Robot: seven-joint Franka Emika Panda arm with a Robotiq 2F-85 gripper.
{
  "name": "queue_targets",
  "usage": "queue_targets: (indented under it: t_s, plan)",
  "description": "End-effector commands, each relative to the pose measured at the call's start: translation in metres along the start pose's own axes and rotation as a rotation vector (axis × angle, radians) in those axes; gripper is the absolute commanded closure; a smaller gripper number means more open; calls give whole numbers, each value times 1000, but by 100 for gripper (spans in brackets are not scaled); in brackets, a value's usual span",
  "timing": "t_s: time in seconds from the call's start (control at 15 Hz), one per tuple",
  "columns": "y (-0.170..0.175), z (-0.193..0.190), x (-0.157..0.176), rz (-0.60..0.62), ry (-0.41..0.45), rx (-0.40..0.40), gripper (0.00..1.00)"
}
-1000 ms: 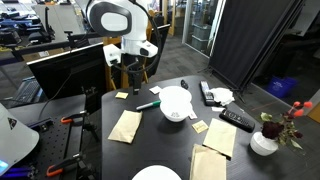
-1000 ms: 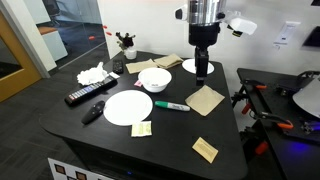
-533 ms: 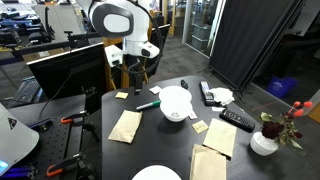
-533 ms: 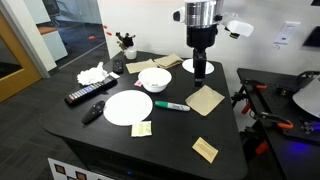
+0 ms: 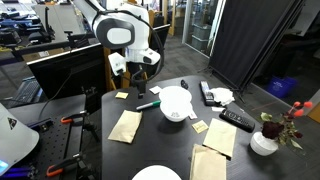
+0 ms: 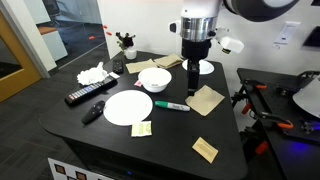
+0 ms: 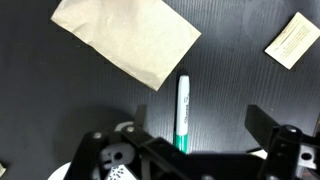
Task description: Place the marker in the bowl
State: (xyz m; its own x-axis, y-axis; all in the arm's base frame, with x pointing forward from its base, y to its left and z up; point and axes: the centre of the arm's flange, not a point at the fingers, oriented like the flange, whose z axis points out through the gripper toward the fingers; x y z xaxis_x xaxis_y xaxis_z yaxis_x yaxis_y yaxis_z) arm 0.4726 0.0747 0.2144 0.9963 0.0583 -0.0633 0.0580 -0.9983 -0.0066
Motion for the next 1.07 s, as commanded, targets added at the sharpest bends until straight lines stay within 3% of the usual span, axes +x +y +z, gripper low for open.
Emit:
queue_targets:
  t_s: [0.0,1.0]
  plan:
    - [-2,21,13,-14,36,17,0]
    - [-12,81,56,102,60,-62,0]
